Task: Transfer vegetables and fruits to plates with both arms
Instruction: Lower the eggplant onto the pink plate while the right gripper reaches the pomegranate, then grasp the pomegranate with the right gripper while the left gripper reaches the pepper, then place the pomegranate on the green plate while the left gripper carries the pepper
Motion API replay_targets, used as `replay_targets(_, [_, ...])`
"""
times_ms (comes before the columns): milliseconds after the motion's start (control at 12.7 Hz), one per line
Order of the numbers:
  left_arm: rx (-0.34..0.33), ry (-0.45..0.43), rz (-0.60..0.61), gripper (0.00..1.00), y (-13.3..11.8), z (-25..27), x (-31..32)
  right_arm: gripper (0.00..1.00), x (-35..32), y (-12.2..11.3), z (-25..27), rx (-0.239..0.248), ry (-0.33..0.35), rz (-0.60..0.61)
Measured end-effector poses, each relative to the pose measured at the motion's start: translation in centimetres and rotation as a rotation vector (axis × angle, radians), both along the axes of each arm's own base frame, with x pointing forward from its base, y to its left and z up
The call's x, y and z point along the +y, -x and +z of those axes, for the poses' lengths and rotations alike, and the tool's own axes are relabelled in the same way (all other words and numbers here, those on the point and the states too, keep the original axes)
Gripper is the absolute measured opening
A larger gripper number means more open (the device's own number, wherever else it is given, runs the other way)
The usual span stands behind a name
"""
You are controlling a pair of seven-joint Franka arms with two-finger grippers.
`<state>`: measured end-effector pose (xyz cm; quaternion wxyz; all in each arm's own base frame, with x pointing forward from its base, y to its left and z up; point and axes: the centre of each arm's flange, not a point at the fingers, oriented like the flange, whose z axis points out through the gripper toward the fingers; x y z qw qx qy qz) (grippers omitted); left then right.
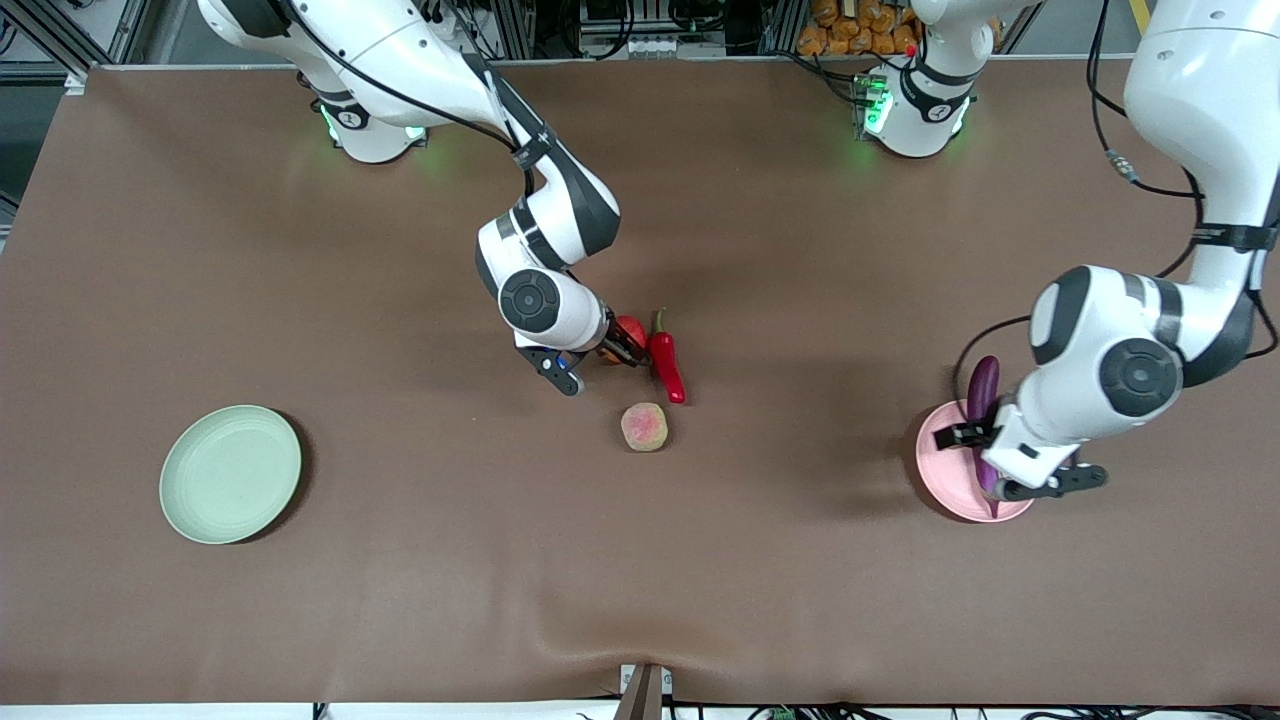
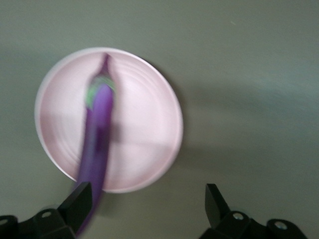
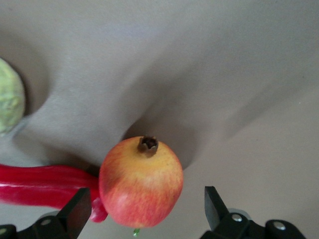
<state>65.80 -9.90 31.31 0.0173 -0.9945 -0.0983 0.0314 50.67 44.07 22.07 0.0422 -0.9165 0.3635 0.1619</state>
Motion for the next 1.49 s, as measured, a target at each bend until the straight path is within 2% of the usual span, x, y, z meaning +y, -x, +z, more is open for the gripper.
replay_targets(79, [0.007,0.007,0.026,1.0,0.5,0.0,-1.6,1.0,0.2,0.3,-0.4,0.001,0.003,0.004])
replay_targets(157, [0.015,0.015,0.048,1.0,1.1,-0.1,-3.3,0.93,0.5,0.5,-0.8,-0.004,0.002,0.003])
replay_targets(236, [0.021,0.022,0.069,1.0,1.6,-0.2,-4.8,0.8,0.7,0.6,-1.1,-0.01,0.003,-0.004])
replay_targets(314, [0.028,0.029,0.092,1.0,2.2,-0.3,-6.4,0.74,0.7,0.6,-0.8,-0.011,0.005,-0.02])
replay_targets(707, [0.057,0.032,0.179,1.0,6.6,-1.9,-18.3,0.74,0.1,-0.1,-0.5,-0.005,0.015,-0.042])
replay_targets(942, [0.049,0.065,0.206,1.0,9.3,-3.6,-24.6,0.74,-3.3,-3.5,3.3,0.007,-0.007,-0.012])
replay_targets(1099, [0.053,0.091,0.196,1.0,11.2,-5.1,-28.1,0.74,-8.6,-6.6,7.2,0.049,-0.039,0.059])
replay_targets(1178, [0.054,0.106,0.182,1.0,12.2,-5.9,-29.8,0.74,-12.2,-8.2,8.9,0.053,-0.064,0.106])
replay_targets(1335, [0.047,0.132,0.17,1.0,14.1,-6.9,-32.9,0.74,-19.8,-10.7,11.4,0.042,-0.071,0.203])
replay_targets(1492, [0.034,0.124,0.148,1.0,15.9,-7.6,-35.3,0.74,-26.5,-12.1,12.4,0.032,-0.077,0.301])
